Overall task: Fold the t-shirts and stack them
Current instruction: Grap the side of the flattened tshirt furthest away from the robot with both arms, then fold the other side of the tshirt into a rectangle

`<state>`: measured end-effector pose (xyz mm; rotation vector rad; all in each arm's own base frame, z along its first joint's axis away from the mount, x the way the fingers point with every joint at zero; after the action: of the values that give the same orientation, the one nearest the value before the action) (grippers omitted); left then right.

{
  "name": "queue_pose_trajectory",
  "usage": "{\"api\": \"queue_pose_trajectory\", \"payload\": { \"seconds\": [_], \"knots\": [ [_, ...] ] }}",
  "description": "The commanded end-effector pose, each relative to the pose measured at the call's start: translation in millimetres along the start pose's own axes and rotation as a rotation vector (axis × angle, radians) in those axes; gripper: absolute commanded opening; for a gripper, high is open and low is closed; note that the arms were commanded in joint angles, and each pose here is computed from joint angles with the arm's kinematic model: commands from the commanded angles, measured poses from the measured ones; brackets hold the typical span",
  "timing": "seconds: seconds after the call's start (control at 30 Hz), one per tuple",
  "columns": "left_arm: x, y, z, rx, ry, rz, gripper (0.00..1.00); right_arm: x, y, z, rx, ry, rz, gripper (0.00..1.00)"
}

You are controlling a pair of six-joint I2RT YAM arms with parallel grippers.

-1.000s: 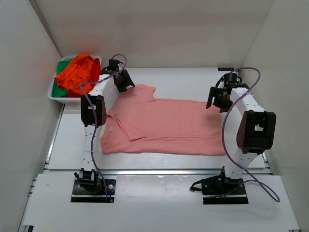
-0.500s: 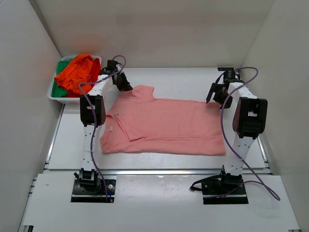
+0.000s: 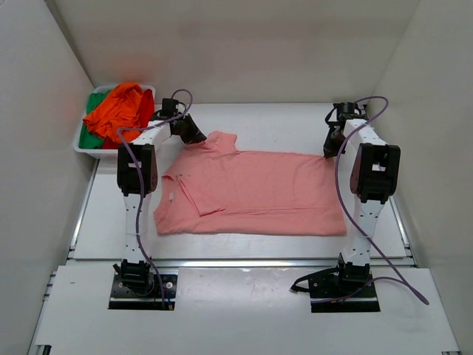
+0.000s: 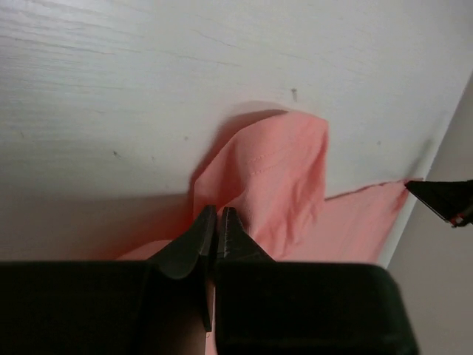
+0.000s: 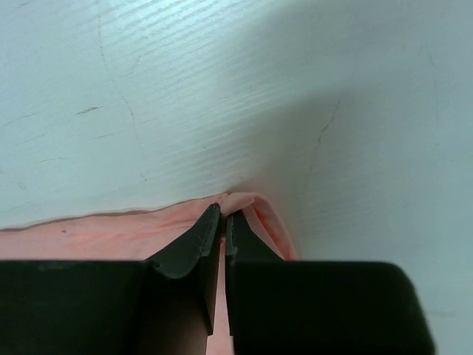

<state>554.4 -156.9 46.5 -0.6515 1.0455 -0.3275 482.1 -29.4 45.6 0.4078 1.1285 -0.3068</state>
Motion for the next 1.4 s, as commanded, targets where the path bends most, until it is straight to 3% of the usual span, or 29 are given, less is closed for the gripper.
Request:
{"api": "queue_pose_trajectory", "payload": {
  "seconds": [0.0, 0.3, 0.57, 0.83, 1.37],
  "knots": [
    [-74.4, -73.2, 52.5, 0.114, -0.211, -0.178, 0.00, -20.3, 12.3, 25.1, -0.033, -0.093, 0.024, 0.00],
    [-123.6, -86.0, 38.1, 0.174, -0.199, -0.164, 0.00, -47.8, 23.2, 13.0, -0.107, -0.091, 0.095, 0.00],
    [-138.0, -41.0, -45.2, 0.181, -0.122, -0.074, 0.00, -89.7, 9.9, -28.4, -0.113, -0.136, 0.168, 0.00],
    [-157.0, -3.8, -118.0, 0.186, -0.051, -0.013, 0.00, -102.1, -23.0, -66.9, -0.056, -0.134, 0.206, 0.00],
    [-207.4, 10.0, -181.5, 0.228, -0.050, 0.044, 0.00, -126.7, -48.8, -138.0, -0.015, -0.110, 0.223, 0.00]
  ]
}}
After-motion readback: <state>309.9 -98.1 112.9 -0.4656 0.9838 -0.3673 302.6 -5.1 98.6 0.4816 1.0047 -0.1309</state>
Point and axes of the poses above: each gripper's point midway between its finger pads, its own x axis out along the fingers, its own y axis along the line the jaws close on, z = x × y, the point moved 2 cm from there along -x, back along the fingers, and after that the axes turned 6 degrees about x, right-handed, at the moved point
